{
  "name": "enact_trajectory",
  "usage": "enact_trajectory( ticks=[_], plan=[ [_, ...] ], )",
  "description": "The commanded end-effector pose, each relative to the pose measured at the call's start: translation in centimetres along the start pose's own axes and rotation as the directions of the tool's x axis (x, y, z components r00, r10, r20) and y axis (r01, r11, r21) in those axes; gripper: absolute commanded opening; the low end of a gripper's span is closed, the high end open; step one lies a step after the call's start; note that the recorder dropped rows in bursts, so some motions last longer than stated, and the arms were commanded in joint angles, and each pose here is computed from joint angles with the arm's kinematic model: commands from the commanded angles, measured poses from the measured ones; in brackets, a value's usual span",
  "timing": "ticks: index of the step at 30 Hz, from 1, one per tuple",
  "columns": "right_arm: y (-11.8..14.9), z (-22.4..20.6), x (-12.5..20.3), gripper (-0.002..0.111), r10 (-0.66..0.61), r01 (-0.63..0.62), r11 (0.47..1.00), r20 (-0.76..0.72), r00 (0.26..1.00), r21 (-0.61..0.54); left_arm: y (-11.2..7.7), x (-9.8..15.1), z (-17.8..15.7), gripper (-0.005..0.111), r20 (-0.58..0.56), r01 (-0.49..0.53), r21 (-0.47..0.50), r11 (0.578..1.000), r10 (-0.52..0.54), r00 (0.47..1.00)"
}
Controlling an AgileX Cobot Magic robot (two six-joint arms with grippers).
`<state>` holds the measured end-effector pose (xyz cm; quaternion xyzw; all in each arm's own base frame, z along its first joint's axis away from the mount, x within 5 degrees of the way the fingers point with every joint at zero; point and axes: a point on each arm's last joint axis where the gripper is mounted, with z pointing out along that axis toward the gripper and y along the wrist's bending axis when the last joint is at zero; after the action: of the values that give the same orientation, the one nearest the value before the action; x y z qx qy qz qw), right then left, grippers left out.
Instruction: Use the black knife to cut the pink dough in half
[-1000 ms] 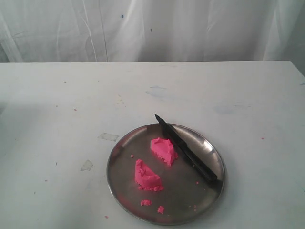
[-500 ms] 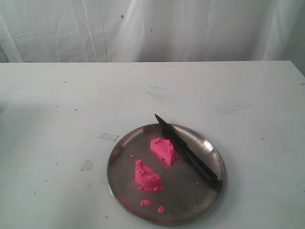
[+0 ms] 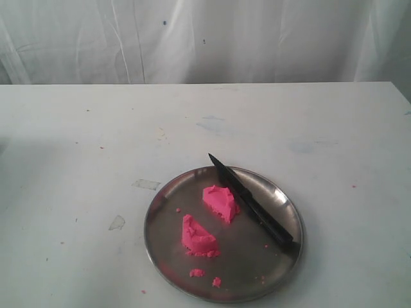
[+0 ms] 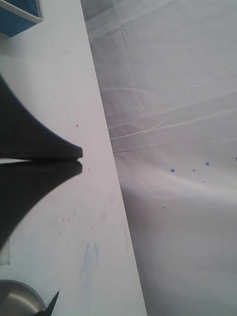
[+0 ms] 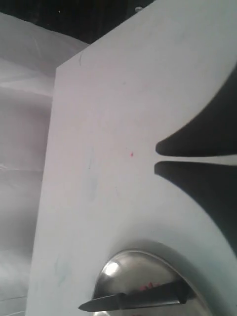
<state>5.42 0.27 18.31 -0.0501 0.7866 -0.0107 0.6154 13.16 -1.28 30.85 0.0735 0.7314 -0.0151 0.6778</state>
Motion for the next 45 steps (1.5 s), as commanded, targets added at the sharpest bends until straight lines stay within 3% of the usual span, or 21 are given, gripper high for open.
enact_trajectory(
  ticks=[1, 5, 8, 27, 34, 38, 41, 45],
  plan=[
    [0.0, -0.1, 0.1, 0.000, -0.010, 0.010, 1.000, -0.010, 1.000, -0.003, -0.1, 0.0, -0.2, 0.000, 0.007, -0.007, 0.010, 1.000, 0.007, 1.000],
    [-0.2, -0.1, 0.1, 0.000, 0.120, -0.120, 0.993, -0.010, 0.993, 0.022, -0.1, 0.0, -0.2, 0.000, 0.007, -0.007, 0.010, 1.000, 0.007, 1.000],
    [-0.5, -0.1, 0.1, 0.000, 0.052, -0.052, 0.997, -0.009, 0.999, 0.054, -0.1, 0.0, -0.2, 0.000, 0.007, -0.007, 0.010, 1.000, 0.007, 1.000],
    [-0.5, -0.1, 0.0, 0.000, 0.054, -0.053, 0.997, -0.002, 0.999, 0.053, -0.5, 0.0, -0.2, 0.000, 0.011, -0.010, 0.037, 0.999, 0.010, 1.000],
    [-0.5, -0.1, 0.0, 0.000, 0.054, -0.053, 0.997, -0.002, 0.999, 0.053, -1.0, -1.2, -3.0, 0.000, 0.146, -0.022, 0.072, 0.997, 0.011, 0.989],
    [-0.5, -0.1, 0.0, 0.000, 0.054, -0.053, 0.997, -0.002, 0.999, 0.053, 0.3, -1.0, -6.6, 0.000, 0.272, -0.006, -0.128, 0.992, 0.041, 0.961],
    [-0.5, -0.1, 0.0, 0.000, 0.054, -0.053, 0.997, -0.002, 0.999, 0.053, 1.3, -0.3, -9.3, 0.000, 0.343, 0.041, -0.331, 0.943, 0.079, 0.936],
    [-0.5, -0.1, 0.0, 0.000, 0.054, -0.053, 0.997, -0.002, 0.999, 0.053, 2.0, 0.1, -11.0, 0.000, 0.368, 0.062, -0.471, 0.880, 0.132, 0.920]
  ],
)
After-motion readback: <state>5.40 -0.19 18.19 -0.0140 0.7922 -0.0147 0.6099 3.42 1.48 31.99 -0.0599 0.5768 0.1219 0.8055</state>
